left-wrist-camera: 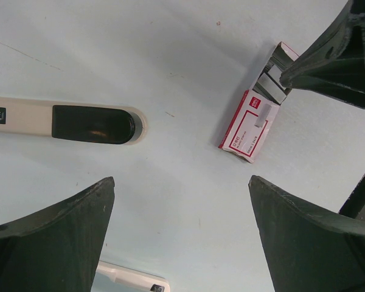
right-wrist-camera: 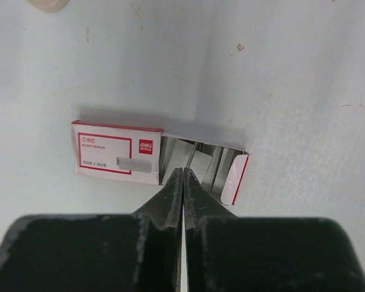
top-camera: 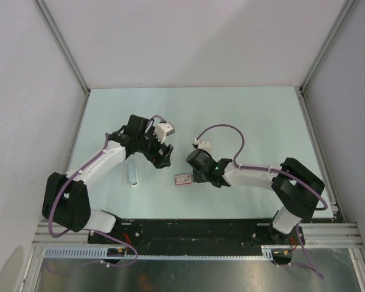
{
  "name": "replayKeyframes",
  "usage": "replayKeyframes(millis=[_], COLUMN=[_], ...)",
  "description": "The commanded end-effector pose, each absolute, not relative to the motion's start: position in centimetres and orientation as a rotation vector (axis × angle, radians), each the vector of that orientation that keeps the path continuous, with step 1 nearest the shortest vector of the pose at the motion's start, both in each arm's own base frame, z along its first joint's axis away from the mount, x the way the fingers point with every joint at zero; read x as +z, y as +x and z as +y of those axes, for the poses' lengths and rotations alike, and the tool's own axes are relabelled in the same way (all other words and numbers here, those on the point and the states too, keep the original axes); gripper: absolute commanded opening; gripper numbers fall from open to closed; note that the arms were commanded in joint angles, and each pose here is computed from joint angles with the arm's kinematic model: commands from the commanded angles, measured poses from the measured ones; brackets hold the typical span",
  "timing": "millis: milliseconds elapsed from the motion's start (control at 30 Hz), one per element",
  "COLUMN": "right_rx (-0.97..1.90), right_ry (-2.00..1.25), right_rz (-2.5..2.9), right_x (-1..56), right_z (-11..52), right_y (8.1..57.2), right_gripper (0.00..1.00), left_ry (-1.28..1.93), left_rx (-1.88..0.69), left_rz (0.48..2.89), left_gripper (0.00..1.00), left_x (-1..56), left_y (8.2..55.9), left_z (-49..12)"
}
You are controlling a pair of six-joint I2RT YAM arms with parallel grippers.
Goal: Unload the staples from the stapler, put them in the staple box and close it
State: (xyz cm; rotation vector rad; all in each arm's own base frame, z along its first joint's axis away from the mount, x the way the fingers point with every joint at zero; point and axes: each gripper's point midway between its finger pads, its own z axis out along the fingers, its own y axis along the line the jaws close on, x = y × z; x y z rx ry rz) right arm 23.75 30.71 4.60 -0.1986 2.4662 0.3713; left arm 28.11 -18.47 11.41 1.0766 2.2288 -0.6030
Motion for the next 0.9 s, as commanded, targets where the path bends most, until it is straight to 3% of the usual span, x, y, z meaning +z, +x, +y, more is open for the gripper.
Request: replayKeyframes(millis=[0,200,633,867], right_rx=[0.330,0.327,0.515,0.432], right_ry=[-0.199,-0.205,-0.112,-0.059], right_rz=[2.498,2.520,2.367,2.446], right_x=[2.9,2.1,10.5,7.9], right_z=[30.3,30.3,30.2,26.6], right_y=[24.0,23.8,25.0,24.9], right_gripper=[0.00,0.00,0.02,0.04], left_ry=[1.066,1.081,1.232,1.365], left_rx=[-0.629,-0.622,-0.575,-0.552], left_rz=[2.164,2.165,2.214,2.224], left_gripper=[0.97,0.97,0.97,0.97], left_x=[13.2,12.9,8.7,5.8], left_y=[28.3,28.2,26.6,24.7], left_z=[-18.9,-18.8,-18.4,-19.0])
